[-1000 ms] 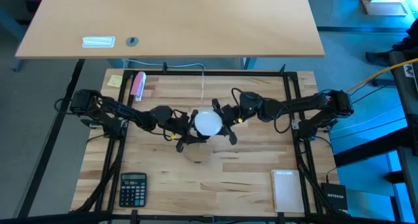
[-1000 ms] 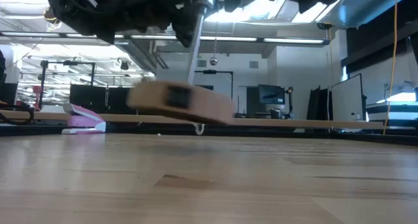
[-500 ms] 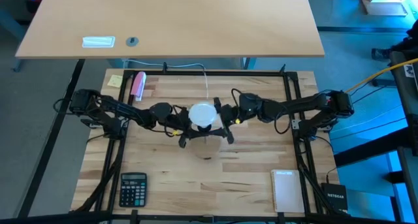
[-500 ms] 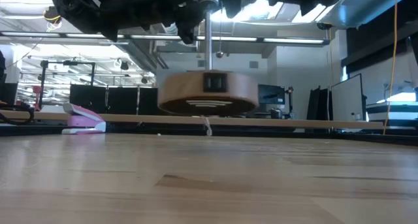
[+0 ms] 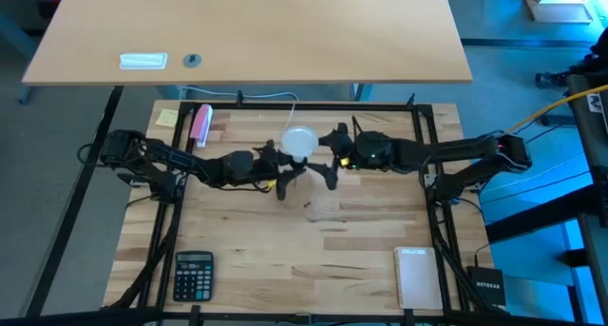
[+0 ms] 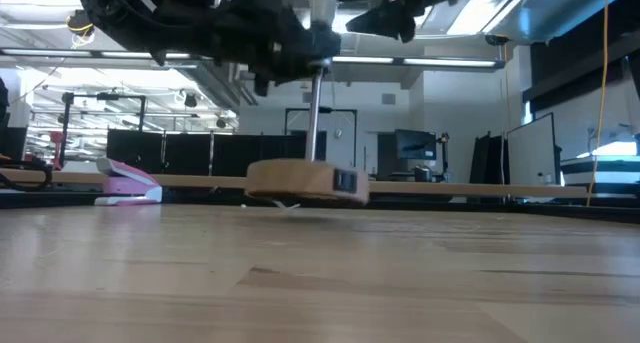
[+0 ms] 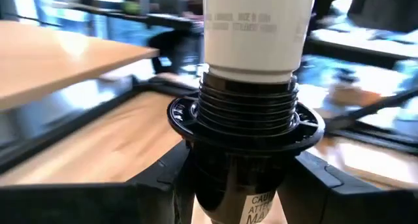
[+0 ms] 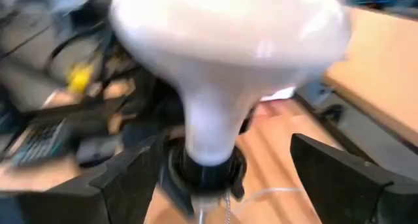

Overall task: Screw lightbulb
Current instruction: Remove the white lightbulb from the brown lamp

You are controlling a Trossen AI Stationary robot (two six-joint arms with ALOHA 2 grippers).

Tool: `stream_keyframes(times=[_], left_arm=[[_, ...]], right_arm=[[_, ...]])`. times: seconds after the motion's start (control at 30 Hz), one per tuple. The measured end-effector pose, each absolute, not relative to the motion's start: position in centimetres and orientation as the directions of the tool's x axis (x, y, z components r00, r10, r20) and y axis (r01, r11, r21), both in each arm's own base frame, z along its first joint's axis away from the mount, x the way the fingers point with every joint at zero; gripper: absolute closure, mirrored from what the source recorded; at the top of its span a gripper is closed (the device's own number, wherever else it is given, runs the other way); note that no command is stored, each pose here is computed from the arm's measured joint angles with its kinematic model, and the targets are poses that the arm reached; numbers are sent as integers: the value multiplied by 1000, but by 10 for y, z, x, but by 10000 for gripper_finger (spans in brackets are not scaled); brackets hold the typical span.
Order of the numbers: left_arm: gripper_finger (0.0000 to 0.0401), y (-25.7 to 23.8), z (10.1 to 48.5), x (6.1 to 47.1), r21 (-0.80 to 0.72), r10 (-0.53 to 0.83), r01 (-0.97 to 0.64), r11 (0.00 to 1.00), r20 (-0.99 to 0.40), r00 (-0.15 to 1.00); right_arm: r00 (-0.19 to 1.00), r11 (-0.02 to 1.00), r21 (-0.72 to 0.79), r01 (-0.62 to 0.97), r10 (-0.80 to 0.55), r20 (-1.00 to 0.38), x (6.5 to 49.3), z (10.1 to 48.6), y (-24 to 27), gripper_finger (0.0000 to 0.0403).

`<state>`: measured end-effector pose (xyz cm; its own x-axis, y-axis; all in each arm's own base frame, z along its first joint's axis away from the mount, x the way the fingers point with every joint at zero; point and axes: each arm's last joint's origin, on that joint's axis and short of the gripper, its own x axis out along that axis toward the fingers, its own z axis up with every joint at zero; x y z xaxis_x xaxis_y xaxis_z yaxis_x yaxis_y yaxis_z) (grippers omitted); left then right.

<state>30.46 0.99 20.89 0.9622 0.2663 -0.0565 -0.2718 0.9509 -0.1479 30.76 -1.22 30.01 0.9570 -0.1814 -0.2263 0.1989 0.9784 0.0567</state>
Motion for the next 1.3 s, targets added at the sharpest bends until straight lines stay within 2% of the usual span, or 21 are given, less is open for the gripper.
stream_keyframes(times=[0.23,0.33,0.5,0.6,0.7,0.8,0.9,1.0,1.13,1.3], left_arm=[[248,15,207,302,-103,455,-459,882,-67,888],[248,16,208,302,-75,467,-471,879,-63,882],[248,16,208,302,-90,467,-471,878,-63,882],[248,16,208,302,-83,467,-471,878,-64,882],[248,16,208,302,-80,467,-471,878,-62,882],[248,16,207,302,-65,466,-470,880,-65,882],[248,15,207,303,-61,432,-436,898,-66,899],[248,13,208,303,-72,369,-373,925,-64,927],[248,9,213,303,-86,220,-223,971,-46,974],[248,2,218,302,-81,-14,12,997,-17,1000]], right_arm=[[933,934,61,353,-346,-97,334,287,-18,83],[914,911,70,406,-403,-50,342,281,-20,88],[906,903,88,421,-424,17,355,271,-21,95],[893,890,82,449,-451,6,356,268,-22,104],[889,887,80,455,-457,12,356,269,-22,133],[894,893,64,446,-448,8,356,268,-21,183],[918,918,43,395,-396,5,356,268,-20,239],[956,956,12,292,-292,5,356,270,-17,241],[991,991,4,133,-133,12,352,277,-13,241],[981,981,7,-195,195,21,350,281,-4,241]])
